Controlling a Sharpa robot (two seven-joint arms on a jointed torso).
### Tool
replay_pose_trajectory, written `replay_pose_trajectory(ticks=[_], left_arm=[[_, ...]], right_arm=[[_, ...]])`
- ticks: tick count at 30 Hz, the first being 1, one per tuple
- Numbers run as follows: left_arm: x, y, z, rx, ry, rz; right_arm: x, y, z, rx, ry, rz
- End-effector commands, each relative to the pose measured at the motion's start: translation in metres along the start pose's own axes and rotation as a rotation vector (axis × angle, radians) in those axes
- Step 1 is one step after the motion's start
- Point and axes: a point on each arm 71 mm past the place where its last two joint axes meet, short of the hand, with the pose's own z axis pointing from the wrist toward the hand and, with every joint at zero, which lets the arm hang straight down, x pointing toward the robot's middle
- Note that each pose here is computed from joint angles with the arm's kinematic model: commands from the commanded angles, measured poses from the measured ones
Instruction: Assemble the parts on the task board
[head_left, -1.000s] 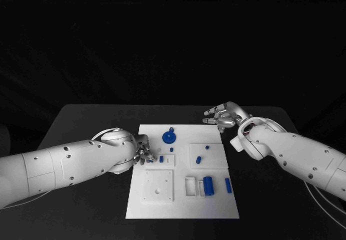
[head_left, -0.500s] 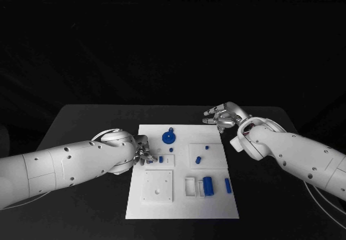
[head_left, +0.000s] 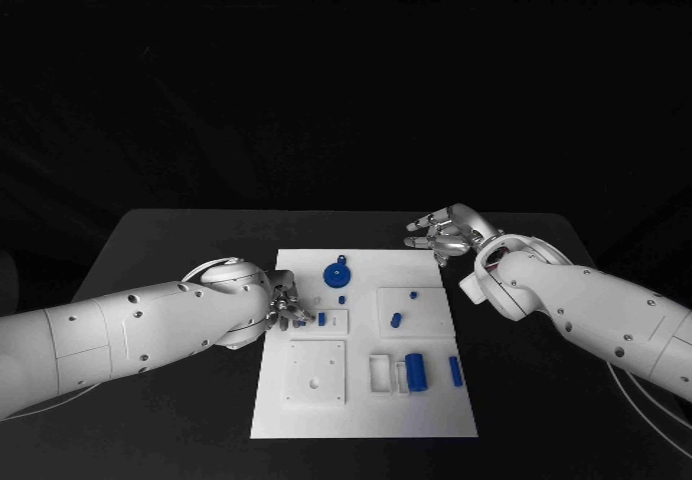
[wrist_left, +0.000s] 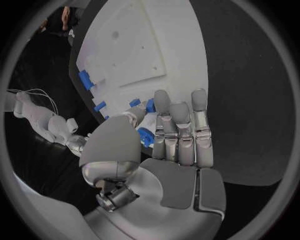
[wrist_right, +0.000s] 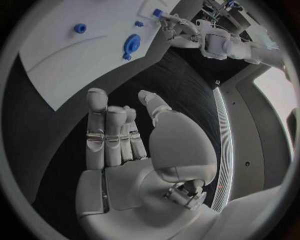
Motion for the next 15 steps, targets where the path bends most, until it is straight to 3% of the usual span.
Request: replay_pose_trajectory(ticks=[1, 15], left_arm=[[0.0058, 0.0004, 0.0013, -0.007, 0.019, 0.003], [0.0053, 0.0021, 0.0021, -0.013, 0.022, 0.004]], right_arm=[[0.0012, 0.0004, -0.0002, -0.007, 0.013, 0.000], [0.0015, 0.0001, -0.0002, -0.007, 0.013, 0.000]])
